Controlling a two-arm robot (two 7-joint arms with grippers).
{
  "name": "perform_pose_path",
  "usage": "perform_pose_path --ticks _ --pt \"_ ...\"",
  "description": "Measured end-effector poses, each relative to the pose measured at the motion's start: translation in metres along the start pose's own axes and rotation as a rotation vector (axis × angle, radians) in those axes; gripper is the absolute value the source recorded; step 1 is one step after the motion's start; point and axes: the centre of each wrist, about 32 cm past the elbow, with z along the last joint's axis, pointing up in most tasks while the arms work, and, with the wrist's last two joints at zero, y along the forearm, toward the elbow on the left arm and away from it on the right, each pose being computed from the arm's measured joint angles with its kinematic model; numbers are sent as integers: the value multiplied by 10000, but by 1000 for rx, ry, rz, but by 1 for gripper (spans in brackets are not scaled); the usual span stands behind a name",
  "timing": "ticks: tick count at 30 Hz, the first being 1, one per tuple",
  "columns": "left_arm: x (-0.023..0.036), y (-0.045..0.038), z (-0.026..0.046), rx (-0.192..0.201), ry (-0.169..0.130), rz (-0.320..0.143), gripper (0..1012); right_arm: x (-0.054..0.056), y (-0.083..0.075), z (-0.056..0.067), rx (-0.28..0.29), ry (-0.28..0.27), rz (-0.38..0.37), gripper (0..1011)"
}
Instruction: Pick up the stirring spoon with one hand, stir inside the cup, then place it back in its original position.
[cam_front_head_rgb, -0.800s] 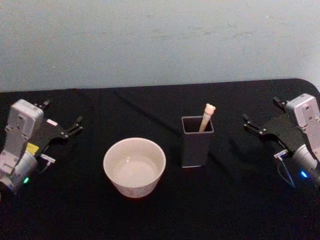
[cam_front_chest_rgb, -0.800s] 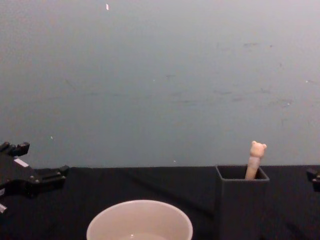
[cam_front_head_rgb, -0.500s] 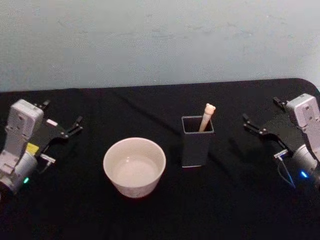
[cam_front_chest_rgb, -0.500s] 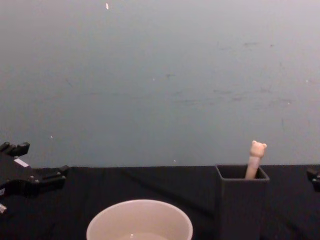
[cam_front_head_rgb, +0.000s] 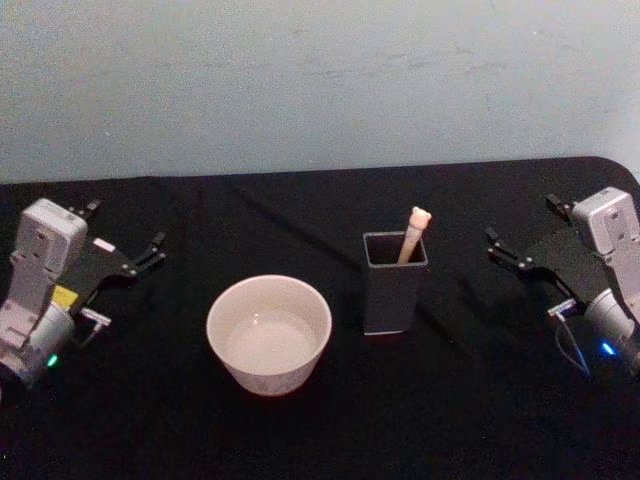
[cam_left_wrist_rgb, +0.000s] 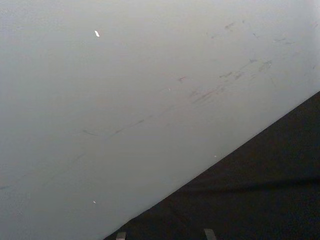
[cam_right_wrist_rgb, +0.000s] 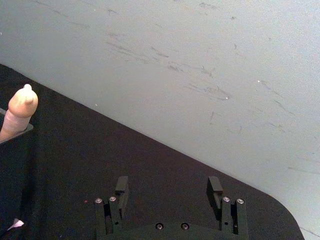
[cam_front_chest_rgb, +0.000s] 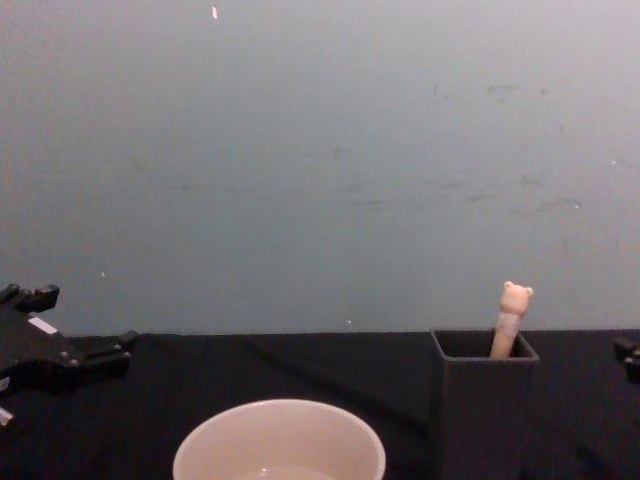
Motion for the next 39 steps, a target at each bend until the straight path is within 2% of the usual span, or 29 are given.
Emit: perform_pose_path --ticks 28,33,37,39 --pt "0 0 0 0 0 0 1001 0 0 0 0 0 0 1002" --pt "0 0 0 0 0 0 1001 49 -7 19 5 5 19 1002" --pt "0 0 0 0 0 0 1001 114 -46 50 9 38 51 1002" --pt "0 0 0 0 0 0 1001 175 -86 78 10 79 89 1002"
